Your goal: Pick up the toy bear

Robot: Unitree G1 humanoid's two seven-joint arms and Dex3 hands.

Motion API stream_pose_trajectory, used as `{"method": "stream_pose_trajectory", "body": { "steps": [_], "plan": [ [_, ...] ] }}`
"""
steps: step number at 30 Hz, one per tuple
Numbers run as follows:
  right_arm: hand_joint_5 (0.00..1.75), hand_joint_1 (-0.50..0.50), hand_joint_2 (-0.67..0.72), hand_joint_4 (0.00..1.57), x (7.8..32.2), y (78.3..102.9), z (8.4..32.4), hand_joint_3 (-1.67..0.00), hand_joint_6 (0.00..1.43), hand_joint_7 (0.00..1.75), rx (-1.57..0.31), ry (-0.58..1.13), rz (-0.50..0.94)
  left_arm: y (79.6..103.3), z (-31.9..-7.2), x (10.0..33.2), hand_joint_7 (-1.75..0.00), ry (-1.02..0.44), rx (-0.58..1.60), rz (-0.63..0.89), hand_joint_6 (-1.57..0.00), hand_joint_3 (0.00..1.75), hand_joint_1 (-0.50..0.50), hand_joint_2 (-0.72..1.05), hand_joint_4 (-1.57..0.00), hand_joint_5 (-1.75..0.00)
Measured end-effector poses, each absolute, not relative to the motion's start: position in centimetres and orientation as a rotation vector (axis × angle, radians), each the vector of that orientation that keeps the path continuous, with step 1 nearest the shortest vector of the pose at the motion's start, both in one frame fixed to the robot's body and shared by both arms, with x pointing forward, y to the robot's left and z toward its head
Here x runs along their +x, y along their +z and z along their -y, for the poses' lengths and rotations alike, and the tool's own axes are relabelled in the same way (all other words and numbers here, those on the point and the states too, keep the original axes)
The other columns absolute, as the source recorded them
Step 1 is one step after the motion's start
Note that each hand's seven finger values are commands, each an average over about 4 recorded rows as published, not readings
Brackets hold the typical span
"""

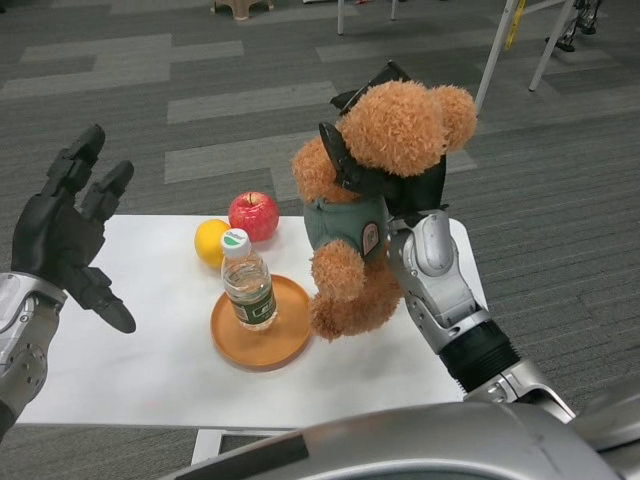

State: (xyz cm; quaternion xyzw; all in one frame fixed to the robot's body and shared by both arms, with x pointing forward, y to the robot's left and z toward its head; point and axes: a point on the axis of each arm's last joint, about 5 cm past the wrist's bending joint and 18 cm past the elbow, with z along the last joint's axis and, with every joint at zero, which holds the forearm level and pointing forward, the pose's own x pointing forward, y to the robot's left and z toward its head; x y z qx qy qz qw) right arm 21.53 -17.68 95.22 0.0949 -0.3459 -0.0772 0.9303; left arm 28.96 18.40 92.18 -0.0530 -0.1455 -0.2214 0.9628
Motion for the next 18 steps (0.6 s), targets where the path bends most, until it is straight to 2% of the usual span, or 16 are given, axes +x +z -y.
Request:
{"method": "stream_pose_trajectory", "body": {
  "steps": [6, 18],
  "plan": [
    [1.55, -0.42, -0.60, 0.17, 21.52, 95.19, 17.53, -0.87, 0.80, 1.54, 0.196, -0.151, 0.706, 92.09, -18.53, 28.82, -0.14, -0.438, -0.112, 0.299, 0.00, 0.09, -0.48, -0.59, 0.00, -0.41],
    [1.55, -0.44, -0.60, 0.17, 21.50, 95.24, 17.43, -0.87, 0.80, 1.54, 0.198, -0.145, 0.709, 92.16, -18.58, 28.81, -0.14, -0.435, -0.114, 0.305, 0.00, 0.09, -0.48, -0.64, 0.00, -0.33]
  ]
}}
